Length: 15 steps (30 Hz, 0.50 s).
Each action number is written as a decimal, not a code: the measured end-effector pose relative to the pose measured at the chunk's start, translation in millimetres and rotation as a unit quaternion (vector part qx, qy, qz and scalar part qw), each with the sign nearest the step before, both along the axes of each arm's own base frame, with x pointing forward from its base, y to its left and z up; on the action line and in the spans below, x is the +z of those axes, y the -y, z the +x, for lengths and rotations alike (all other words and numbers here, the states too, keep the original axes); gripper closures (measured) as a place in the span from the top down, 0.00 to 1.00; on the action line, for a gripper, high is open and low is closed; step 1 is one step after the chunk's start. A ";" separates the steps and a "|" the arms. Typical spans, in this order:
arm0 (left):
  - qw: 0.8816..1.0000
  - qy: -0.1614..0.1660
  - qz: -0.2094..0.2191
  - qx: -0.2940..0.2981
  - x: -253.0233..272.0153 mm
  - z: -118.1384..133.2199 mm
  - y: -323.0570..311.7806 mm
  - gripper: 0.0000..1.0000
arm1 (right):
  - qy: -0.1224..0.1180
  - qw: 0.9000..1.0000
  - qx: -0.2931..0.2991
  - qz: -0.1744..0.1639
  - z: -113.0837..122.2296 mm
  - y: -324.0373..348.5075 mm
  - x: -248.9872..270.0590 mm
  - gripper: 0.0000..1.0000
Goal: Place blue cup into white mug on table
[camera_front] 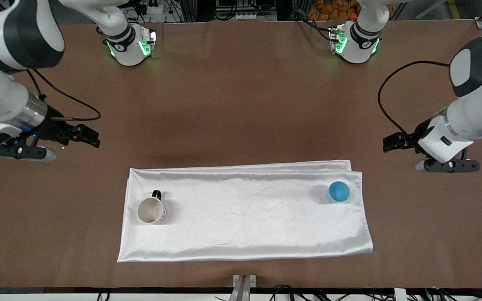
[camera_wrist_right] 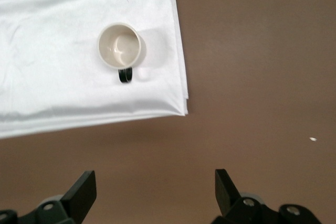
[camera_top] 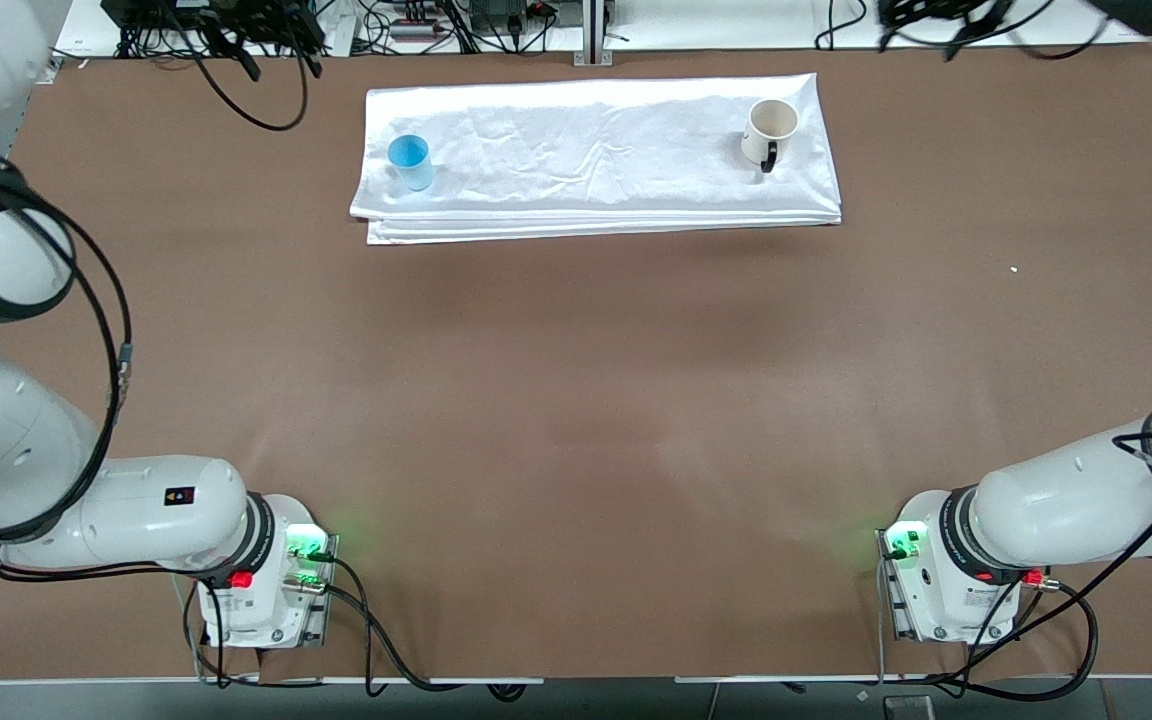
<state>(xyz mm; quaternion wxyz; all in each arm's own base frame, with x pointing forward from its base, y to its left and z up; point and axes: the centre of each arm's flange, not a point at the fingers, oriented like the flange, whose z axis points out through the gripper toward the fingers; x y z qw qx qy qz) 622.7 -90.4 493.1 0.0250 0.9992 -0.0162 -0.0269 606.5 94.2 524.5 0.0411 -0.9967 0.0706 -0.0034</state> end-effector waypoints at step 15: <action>0.999 0.022 0.030 -0.005 -97.6 31.7 59.5 1.00 | 0.014 0.999 -0.050 0.008 47.9 -52.8 -119.8 1.00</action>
